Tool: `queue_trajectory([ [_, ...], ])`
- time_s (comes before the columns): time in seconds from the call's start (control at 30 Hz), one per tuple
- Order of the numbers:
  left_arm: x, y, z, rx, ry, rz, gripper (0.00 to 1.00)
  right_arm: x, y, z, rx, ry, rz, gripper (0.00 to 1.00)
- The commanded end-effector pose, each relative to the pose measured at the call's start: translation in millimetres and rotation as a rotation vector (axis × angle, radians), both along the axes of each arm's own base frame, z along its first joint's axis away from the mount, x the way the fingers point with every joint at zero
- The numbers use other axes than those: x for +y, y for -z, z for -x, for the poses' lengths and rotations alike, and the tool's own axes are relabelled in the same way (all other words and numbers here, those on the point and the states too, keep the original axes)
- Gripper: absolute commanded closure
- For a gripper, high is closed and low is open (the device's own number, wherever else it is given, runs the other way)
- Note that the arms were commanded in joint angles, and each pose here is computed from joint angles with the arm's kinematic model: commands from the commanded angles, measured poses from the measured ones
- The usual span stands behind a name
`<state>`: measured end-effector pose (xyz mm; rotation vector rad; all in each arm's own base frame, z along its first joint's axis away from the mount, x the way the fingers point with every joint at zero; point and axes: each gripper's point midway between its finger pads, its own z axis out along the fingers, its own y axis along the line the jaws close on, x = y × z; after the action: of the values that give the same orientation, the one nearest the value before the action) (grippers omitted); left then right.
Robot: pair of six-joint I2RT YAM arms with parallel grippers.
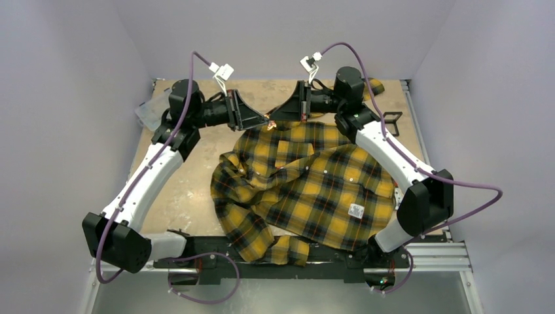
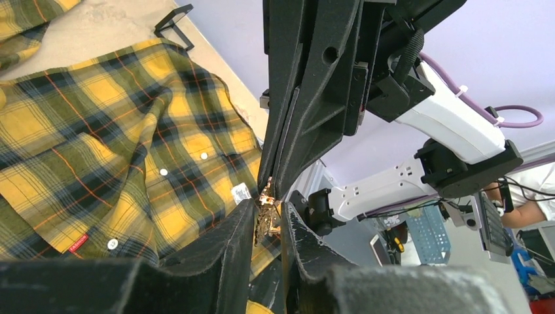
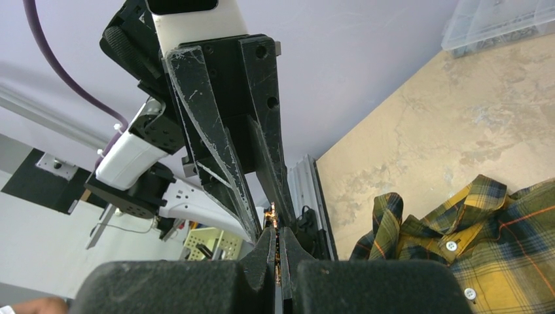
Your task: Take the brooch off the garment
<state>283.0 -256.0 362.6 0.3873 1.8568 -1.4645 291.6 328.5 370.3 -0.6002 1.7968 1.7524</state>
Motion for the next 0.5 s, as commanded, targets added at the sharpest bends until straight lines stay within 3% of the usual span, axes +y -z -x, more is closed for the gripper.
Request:
queue_trajectory([
  [0.0,1.2,-11.2,0.7,-0.056,-0.022,-0.015,0.81,-0.5,-25.4,7.0,-0.072,-0.018,-0.042,1.0],
  [0.47,3.8,-0.8,-2.2,-0.058,-0.058,-0.078,0.9,0.8,-27.2,8.5,-0.073,-0.044,-0.056,1.0],
])
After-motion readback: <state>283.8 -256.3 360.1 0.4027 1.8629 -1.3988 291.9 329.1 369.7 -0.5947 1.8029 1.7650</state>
